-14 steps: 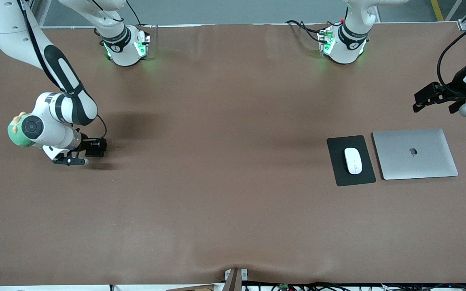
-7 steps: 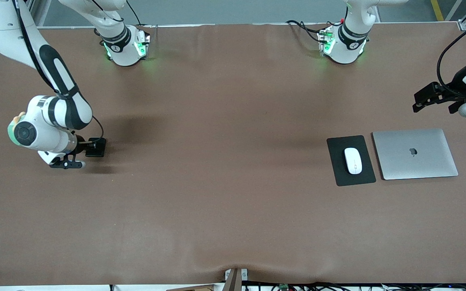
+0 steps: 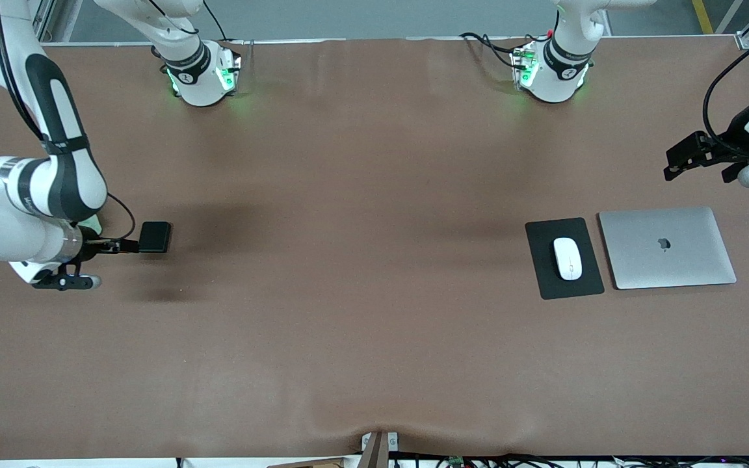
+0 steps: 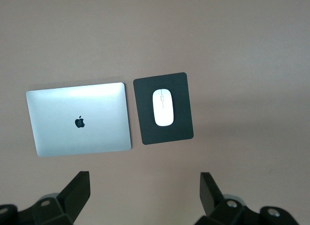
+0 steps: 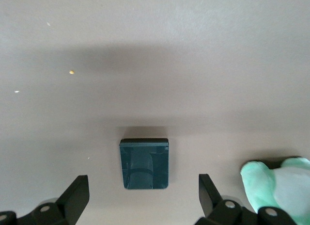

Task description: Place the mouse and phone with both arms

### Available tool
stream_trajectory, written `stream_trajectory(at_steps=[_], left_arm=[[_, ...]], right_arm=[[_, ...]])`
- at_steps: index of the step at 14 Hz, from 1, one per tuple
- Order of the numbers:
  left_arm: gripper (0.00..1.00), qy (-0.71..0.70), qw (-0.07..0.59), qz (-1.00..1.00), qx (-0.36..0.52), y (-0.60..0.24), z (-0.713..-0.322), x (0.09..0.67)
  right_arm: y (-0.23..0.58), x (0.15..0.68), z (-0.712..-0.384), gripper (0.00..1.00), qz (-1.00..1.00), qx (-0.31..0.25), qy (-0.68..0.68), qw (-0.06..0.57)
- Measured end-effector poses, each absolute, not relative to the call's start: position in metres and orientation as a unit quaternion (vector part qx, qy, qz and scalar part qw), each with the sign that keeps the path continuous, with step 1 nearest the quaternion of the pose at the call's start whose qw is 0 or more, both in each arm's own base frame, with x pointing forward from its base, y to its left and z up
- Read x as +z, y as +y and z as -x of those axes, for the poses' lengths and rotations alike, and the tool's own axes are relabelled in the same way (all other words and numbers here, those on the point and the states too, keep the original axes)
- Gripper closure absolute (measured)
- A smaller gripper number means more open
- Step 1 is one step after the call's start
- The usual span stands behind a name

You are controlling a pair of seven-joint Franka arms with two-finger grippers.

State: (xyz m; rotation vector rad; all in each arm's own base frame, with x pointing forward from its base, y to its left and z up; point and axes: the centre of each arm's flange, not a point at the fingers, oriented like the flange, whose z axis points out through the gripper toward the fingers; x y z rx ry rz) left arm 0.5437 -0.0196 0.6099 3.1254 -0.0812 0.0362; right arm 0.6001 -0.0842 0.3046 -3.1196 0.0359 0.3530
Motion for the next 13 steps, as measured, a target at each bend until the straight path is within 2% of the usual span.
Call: stream_trajectory(at_steps=[3,7,13], left_arm=[[0.00,-0.026,0.007,-1.000,0.012,-0.020,-0.544,0.610],[0.00,-0.026,0.007,-1.000,0.012,-0.020,-0.544,0.610],[0.00,-0.026,0.007,-1.000,0.012,-0.019,-0.544,0.610]], right_arm=[[-0.083,0.366,-0.606,0.00,0.995,0.102,0.010,0.000],[-0.074,0.464,-0.604,0.00,0.998,0.058,0.002,-0.005],[-0.050,0.558,-0.605,0.00,0.999,0.045,-0.015,-0.006]])
